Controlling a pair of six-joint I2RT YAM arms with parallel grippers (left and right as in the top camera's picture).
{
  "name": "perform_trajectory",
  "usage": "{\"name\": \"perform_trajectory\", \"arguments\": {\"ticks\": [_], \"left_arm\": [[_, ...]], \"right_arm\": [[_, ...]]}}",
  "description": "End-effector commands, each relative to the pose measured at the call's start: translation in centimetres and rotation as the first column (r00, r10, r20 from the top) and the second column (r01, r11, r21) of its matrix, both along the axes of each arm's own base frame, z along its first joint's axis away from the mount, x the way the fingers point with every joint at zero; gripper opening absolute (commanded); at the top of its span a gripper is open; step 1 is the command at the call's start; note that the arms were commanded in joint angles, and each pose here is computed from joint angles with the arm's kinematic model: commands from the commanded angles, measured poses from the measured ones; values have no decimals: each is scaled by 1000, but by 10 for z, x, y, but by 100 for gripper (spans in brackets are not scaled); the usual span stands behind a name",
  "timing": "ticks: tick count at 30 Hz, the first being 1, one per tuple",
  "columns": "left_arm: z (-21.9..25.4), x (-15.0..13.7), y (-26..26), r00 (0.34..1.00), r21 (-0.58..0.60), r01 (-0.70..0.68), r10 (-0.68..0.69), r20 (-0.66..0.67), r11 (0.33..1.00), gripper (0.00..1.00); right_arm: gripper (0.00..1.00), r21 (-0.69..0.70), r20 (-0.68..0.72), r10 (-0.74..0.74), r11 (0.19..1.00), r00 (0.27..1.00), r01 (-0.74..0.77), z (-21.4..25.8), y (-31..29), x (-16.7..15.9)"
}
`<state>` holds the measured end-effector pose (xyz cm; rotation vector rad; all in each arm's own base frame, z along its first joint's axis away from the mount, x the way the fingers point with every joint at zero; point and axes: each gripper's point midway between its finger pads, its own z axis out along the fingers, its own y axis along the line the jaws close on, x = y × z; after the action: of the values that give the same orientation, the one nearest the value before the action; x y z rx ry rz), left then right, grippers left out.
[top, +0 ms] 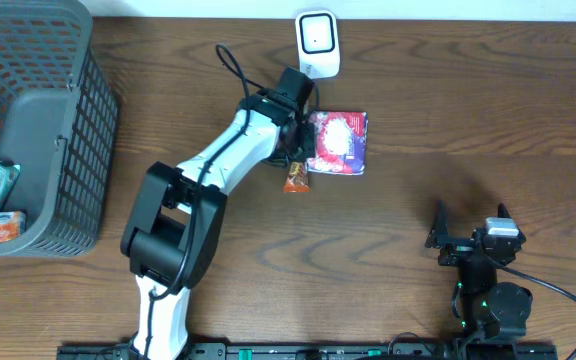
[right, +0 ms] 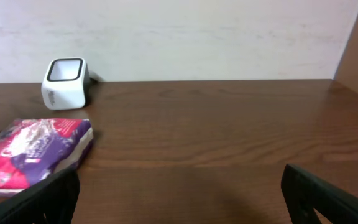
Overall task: Scan the item barcode
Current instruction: 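Carry the red snack bar to the scanner, then place the red snack bar left of the pack and release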
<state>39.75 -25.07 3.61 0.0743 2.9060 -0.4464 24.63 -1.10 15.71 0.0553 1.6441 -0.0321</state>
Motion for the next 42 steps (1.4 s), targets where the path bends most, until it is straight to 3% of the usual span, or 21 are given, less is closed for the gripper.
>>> {"name": "perform_trajectory", "arguments": {"ticks": [1,4,13,17,28,31,35,42], "left_arm": [[-4,-7,-12,999,-10,-29,29,-30,1000,7],[-4,-10,-17,995,-19,-87,86,-49,996,7],[-5,17,26,979,199,-183,159,131,963,7],[-1,27,22,980,198,-128,93,178,972,8],[3,35,17,973,172,-136,98,211,976,9],[3,36,16,972,170,-136,99,214,976,14],[3,36,16,972,170,-136,99,213,976,29],[31,45,18,960,146,-127,84,268,981,31]], "right_arm": [[99,10,2,9,1000,1000,-9,0,2,0],[99,10,2,9,1000,1000,-9,0,2,0],[99,10,2,9,1000,1000,-9,0,2,0],[99,10,2,9,1000,1000,-9,0,2,0],[99,10,2,9,1000,1000,-9,0,2,0],[99,10,2,9,1000,1000,-9,0,2,0],[99,10,2,9,1000,1000,-9,0,2,0],[99,10,2,9,1000,1000,-9,0,2,0]]}}
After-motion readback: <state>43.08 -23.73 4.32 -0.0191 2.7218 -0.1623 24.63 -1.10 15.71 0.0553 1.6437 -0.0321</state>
